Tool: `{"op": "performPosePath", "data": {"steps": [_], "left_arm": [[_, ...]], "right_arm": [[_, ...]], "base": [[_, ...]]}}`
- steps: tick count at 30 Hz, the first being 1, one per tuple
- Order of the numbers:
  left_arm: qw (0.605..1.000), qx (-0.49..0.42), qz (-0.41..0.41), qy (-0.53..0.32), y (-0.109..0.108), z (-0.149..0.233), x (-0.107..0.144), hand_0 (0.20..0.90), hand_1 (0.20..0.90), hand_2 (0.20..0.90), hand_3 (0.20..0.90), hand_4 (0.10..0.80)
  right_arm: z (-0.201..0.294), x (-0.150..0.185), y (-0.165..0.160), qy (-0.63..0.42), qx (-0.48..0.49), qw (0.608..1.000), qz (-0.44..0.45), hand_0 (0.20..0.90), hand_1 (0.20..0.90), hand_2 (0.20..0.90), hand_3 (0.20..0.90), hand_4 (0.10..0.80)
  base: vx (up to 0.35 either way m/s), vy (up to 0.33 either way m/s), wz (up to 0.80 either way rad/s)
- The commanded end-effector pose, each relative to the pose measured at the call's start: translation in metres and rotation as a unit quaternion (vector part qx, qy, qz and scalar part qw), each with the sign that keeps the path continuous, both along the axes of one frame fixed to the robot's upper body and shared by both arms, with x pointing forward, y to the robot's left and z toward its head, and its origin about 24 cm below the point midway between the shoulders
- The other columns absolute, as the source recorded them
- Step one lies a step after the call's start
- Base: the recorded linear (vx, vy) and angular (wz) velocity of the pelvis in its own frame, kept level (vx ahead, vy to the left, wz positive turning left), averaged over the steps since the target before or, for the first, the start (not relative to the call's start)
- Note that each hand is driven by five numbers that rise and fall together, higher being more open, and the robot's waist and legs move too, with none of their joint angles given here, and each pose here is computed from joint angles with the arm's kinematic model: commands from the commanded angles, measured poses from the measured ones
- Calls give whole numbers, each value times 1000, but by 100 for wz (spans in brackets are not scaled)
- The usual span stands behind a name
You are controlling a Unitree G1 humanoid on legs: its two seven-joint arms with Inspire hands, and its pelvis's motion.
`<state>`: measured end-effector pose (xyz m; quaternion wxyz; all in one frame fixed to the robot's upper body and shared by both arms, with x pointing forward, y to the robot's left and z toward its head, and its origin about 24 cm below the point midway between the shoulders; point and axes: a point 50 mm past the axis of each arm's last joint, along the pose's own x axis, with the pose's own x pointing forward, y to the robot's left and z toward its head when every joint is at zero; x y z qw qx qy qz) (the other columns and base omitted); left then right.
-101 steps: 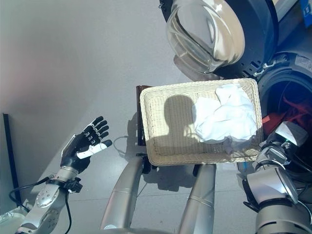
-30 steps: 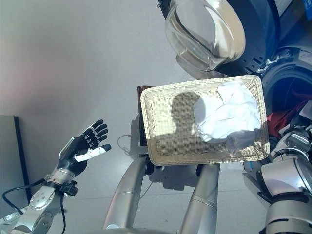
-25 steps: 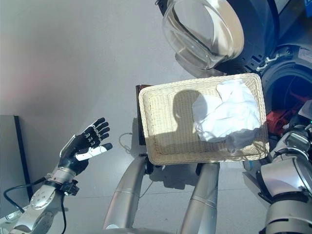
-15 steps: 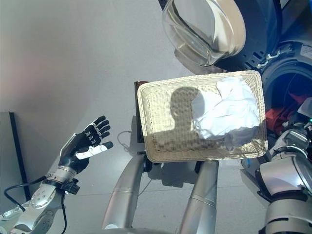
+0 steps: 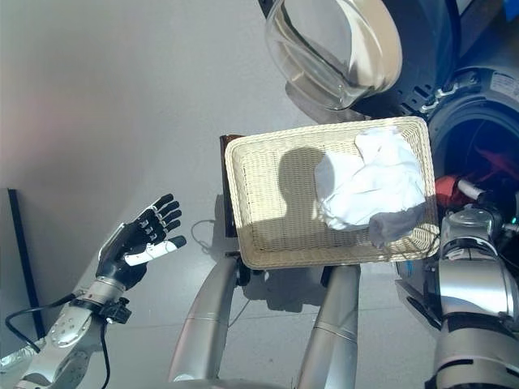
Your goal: Pick up the clothes and place them into the washing machine
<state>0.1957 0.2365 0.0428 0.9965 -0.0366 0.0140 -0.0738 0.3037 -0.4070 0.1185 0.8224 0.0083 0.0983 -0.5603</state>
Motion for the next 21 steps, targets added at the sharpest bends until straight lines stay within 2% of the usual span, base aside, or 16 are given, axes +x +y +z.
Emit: {"op": "performPosePath", "data": {"steps": [1,2,4,7,10,21], "left_arm": [[995,-11,67,-75,28,26,-4,900,900,900,900,800],[995,-10,66,-75,28,26,-4,900,900,900,900,800],[995,-17,67,-71,26,24,-4,900,900,900,900,800],[996,-29,67,-54,22,18,-3,900,900,900,900,800],[996,-40,62,-49,17,16,-3,900,900,900,900,800],[997,-48,45,-32,10,11,-6,900,900,900,900,800]], "right_arm": [[23,-1,-7,-202,58,976,-53,200,200,200,200,300],[22,-1,-8,-203,60,976,-53,200,200,200,200,300],[24,1,-4,-269,103,955,-72,200,200,200,200,300],[34,7,1,-363,157,912,-107,200,200,200,200,300],[45,7,-1,-403,176,889,-128,200,200,200,200,300],[106,-20,-30,-497,123,834,-203,200,200,200,200,300]], "base": [[0,0,0],[0,0,0],[0,0,0],[0,0,0],[0,0,0],[11,-20,3]]}}
